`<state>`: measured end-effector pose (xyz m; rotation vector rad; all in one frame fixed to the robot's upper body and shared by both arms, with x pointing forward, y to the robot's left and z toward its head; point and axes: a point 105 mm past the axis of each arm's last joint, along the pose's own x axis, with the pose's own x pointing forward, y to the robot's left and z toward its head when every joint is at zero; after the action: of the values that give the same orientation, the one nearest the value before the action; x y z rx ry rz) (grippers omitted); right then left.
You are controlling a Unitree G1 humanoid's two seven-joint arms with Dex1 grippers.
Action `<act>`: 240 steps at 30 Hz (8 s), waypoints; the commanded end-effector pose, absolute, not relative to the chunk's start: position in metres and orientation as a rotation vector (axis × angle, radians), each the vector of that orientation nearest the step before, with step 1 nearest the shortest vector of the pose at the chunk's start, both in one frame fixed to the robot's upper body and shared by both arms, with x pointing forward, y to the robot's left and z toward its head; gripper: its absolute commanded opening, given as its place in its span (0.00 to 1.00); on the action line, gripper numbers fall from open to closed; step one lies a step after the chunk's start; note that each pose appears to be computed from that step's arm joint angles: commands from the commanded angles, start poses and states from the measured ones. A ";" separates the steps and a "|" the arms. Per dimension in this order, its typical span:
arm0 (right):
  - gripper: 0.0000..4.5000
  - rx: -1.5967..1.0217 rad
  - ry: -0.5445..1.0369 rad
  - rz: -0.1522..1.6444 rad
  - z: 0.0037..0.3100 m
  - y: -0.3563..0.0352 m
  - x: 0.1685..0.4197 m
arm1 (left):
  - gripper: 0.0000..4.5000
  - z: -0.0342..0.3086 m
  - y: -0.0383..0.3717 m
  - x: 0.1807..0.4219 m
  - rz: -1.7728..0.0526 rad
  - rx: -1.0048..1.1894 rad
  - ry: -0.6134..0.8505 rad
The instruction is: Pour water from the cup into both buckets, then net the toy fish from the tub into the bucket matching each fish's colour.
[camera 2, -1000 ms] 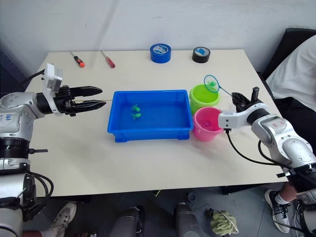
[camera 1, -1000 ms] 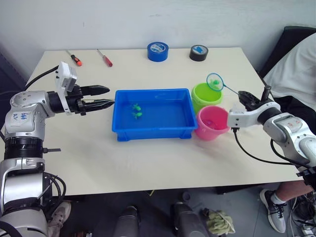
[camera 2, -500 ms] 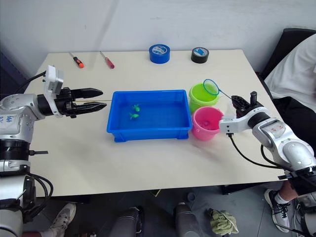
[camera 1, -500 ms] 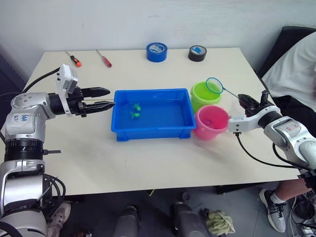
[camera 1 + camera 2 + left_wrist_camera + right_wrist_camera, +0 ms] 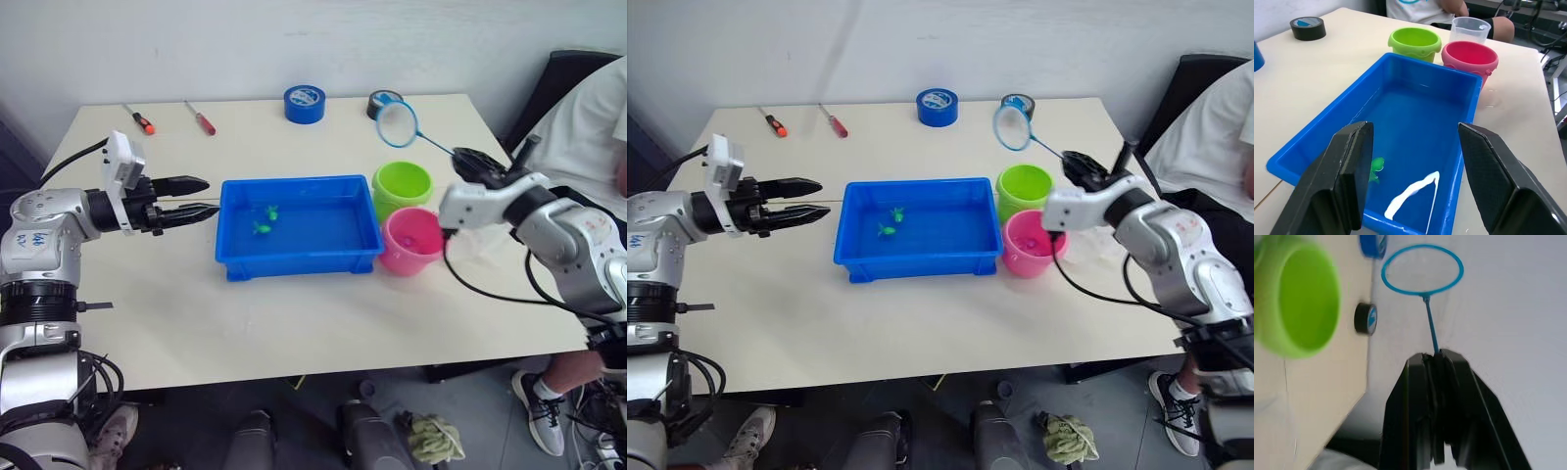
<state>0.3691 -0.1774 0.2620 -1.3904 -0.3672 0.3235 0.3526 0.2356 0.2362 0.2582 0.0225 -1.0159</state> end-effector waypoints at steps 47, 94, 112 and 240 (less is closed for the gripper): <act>0.00 -0.448 0.330 0.786 0.181 -0.018 0.410 | 0.67 0.230 0.294 0.324 -0.711 0.310 0.051; 0.00 -0.420 0.112 0.392 0.275 -0.236 0.372 | 0.67 0.246 0.226 0.360 -0.975 0.274 -0.065; 0.00 -0.933 0.096 0.298 0.244 -0.249 0.378 | 0.67 0.251 0.210 0.375 -1.043 0.281 -0.076; 0.00 -0.987 0.126 0.271 0.250 -0.263 0.385 | 0.67 0.249 0.198 0.363 -1.146 0.305 -0.090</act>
<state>0.3875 -0.2562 0.2333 -0.9156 0.1745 0.3134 0.3653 0.1964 0.2376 0.2758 -0.0593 -1.1495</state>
